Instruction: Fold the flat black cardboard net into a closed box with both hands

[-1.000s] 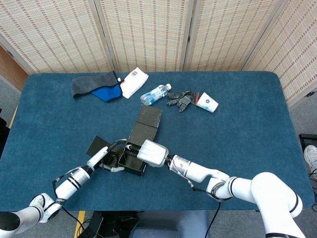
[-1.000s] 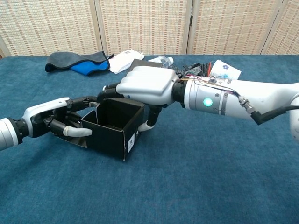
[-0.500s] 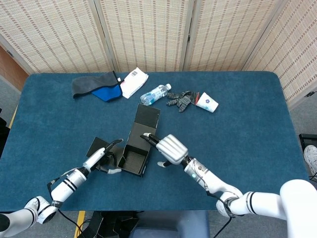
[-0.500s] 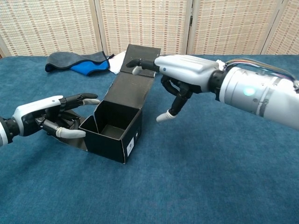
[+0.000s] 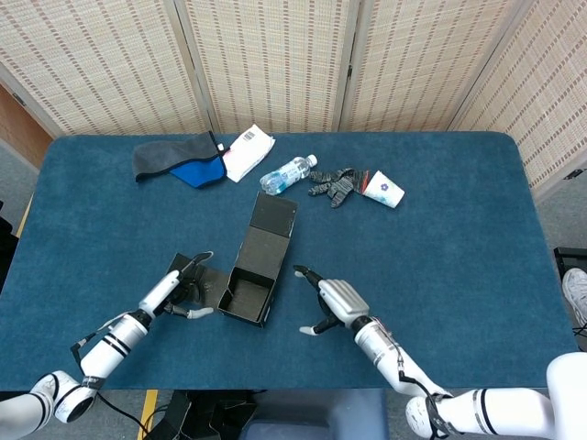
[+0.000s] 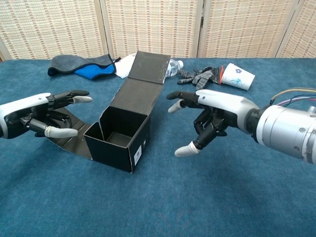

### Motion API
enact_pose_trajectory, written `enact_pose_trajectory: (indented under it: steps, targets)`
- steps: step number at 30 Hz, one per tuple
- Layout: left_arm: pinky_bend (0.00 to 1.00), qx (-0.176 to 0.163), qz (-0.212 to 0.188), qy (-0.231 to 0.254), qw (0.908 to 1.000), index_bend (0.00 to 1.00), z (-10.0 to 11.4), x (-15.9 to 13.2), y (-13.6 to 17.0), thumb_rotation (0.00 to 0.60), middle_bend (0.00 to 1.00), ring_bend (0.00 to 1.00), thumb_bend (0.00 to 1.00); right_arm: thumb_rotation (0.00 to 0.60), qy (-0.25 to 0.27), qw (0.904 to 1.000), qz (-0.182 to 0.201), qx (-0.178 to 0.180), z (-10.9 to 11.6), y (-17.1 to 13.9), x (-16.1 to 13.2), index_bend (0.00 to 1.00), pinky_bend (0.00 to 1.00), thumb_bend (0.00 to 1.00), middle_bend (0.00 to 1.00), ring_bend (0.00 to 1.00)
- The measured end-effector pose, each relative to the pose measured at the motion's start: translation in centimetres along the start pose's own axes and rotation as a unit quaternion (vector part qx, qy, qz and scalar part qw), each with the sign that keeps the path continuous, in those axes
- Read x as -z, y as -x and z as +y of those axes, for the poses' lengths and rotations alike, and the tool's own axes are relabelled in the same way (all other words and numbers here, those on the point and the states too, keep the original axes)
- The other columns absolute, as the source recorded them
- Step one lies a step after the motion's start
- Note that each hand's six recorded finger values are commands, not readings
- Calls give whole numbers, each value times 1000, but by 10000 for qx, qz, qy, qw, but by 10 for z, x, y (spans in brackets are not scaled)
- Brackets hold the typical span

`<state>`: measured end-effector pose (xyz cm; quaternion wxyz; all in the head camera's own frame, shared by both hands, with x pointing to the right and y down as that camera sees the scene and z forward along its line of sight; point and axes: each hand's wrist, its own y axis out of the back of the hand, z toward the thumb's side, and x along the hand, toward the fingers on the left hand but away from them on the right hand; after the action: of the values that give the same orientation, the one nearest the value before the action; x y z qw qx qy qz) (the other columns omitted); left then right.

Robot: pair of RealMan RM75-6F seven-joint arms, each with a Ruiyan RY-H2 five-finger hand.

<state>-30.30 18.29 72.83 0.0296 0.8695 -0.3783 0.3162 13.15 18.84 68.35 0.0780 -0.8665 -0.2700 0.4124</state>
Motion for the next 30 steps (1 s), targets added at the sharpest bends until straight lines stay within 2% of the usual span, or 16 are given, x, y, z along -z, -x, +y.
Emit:
enact_pose_trajectory:
  steps: [7, 13, 20, 30]
  targets:
    - [915, -151, -56, 43, 9999, 0, 7, -2, 3, 600, 0, 563, 165, 600, 637, 9973, -347, -126, -23, 2, -2, 0, 885, 0, 30, 746]
    - [915, -229, -102, 126, 9996, 0, 9, -8, 0, 600, 0, 563, 165, 600, 1038, 9936, -439, 8, -39, 17, -13, 0, 885, 0, 49, 746]
    - [915, -264, -98, 134, 9995, 0, 14, -11, -1, 600, 0, 563, 165, 600, 1016, 9936, -449, 226, -58, 41, -27, 0, 885, 0, 32, 746]
    - [915, -326, -71, 199, 9992, 0, 19, -16, -4, 600, 0, 563, 165, 600, 815, 9950, -441, 385, -68, 72, -39, 0, 885, 0, 32, 746]
